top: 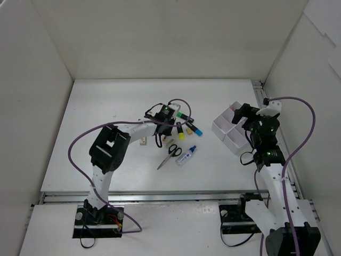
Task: Sort the stationery into containers
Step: Pick up the pen from the center of the board.
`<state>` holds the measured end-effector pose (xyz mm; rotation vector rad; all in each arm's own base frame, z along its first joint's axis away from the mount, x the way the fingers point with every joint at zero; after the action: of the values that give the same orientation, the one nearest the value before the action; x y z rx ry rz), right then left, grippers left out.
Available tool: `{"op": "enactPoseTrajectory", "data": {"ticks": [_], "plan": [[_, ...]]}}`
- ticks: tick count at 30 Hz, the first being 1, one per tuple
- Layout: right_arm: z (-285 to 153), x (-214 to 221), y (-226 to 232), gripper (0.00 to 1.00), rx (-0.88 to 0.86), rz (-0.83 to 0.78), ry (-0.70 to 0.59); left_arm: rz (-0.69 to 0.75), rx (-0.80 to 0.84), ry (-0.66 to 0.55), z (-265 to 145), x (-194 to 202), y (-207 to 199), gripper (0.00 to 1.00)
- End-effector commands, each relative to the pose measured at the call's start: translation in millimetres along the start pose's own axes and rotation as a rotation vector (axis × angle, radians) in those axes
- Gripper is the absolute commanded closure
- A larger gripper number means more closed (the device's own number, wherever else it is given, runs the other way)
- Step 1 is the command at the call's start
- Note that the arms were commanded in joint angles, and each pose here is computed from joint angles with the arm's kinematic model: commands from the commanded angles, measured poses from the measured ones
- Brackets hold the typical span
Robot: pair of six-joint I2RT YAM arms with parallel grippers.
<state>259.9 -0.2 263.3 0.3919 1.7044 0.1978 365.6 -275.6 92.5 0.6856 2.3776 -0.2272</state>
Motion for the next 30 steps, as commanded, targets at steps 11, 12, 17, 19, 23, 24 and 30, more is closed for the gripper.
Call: {"op": "enactPoseTrajectory", "data": {"ticks": [11, 12, 17, 19, 23, 24, 30], "plan": [[-10, 20, 83, 0.02, -0.492, 0.095, 0.165, 0.047, 0.013, -0.211, -83, -25, 1, 1.00], [-10, 22, 88, 0.02, -0.512, 0.101, 0.170, 0.049, 0.042, -0.300, -106, -36, -3, 1.00], [-11, 38, 132, 0.02, -0.673, 0.186, 0.215, 0.085, 0.181, -0.441, -141, -12, -19, 1.00], [-10, 46, 146, 0.02, -0.705, 0.189, 0.238, 0.087, 0.214, -0.480, -154, -11, -24, 1.00], [-17, 52, 183, 0.02, -0.777, 0.208, 0.234, 0.089, 0.229, -0.477, -162, -1, -33, 1.00], [-18, 56, 189, 0.02, -0.779, 0.217, 0.239, 0.091, 0.230, -0.481, -162, 0, -33, 1.00], [-6, 90, 207, 0.05, -0.670, 0.263, 0.313, 0.097, 0.244, -0.545, -176, 3, -41, 1.00]]}}
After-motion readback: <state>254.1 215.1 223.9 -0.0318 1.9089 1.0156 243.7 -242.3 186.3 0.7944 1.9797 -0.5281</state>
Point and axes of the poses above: each gripper's point midway between its finger pads, its own z axis out along the fingers, its own y axis along the line the jaws close on, x = y × z, the point moved 8 cm from there along -z, back along the fingers, and after that the axes turned 7 degrees about z, right-handed, at the moved point
